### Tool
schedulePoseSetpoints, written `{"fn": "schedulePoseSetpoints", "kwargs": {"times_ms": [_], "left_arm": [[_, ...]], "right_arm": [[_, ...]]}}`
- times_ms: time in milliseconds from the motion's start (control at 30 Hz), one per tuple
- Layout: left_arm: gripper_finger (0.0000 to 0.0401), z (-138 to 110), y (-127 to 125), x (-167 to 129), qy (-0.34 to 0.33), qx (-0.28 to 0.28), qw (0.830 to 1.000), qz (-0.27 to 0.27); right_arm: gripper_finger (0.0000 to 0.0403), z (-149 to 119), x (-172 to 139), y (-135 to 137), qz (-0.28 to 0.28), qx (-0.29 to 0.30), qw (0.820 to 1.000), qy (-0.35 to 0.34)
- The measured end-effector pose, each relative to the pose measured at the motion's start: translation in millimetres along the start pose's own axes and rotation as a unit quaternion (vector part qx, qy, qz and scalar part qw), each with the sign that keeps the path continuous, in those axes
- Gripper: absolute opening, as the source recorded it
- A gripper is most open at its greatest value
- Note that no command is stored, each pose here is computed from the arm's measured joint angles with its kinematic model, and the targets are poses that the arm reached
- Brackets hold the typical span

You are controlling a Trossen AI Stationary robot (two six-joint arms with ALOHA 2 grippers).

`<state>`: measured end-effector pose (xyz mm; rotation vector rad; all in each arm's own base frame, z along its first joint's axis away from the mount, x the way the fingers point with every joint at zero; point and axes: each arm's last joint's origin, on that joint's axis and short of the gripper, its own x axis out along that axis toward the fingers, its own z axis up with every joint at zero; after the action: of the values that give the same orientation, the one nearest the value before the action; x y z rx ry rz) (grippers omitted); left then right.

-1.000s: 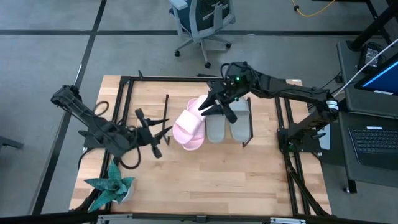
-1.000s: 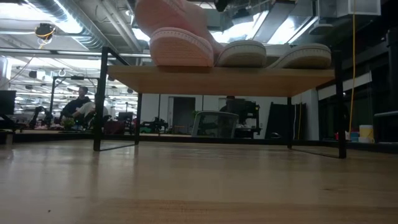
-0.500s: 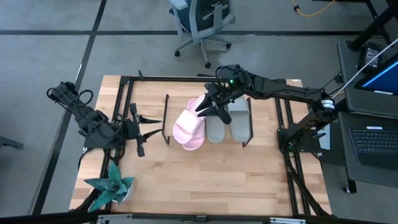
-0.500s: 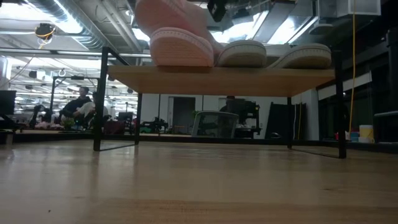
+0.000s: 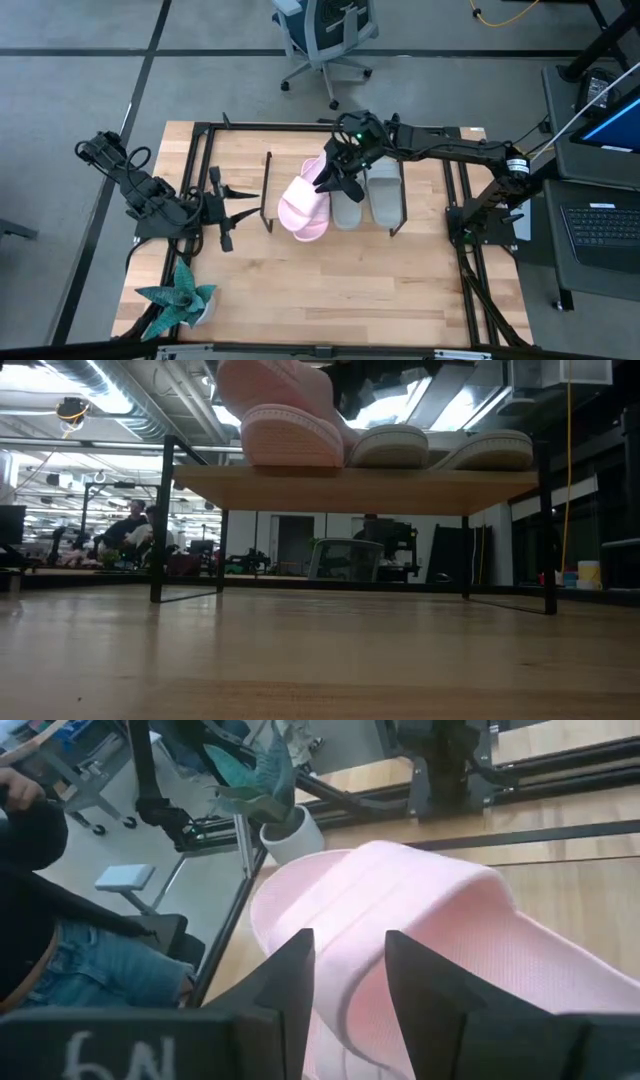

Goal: Pick and place slides into the shelf
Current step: Put the pink slide on the shelf

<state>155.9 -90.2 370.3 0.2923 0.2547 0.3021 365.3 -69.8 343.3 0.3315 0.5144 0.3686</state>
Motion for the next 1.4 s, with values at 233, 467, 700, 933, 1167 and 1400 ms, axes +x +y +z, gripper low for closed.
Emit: {"fn": "schedulePoseSetpoints", "kwargs": {"times_ms": [233,467,700,933,1167,1400], "left_arm": [[0.012,0,-1,0,0.0,0.0,1.0,-0.009],[0.012,0,-1,0,0.0,0.0,1.0,-0.009],[0.012,0,-1,0,0.0,0.0,1.0,-0.009],[0.012,0,-1,0,0.0,0.003,1.0,-0.009],[0.012,-2,-1,0,0.006,0.012,1.0,-0.007],[0.012,-2,-1,0,0.006,0.011,1.0,-0.007]], "right_arm": [[0.0127,-3,0,-2,-0.003,0.035,0.999,0.01],[0.0126,-8,0,-3,-0.006,0.066,0.997,0.033],[0.0126,-8,1,-2,0.007,0.09,0.995,0.037],[0.0126,-11,9,0,0.03,0.091,0.994,0.045],[0.0126,-11,16,-2,0.038,0.078,0.995,0.04],[0.0082,-9,16,-2,0.039,0.041,0.998,0.033]]}}
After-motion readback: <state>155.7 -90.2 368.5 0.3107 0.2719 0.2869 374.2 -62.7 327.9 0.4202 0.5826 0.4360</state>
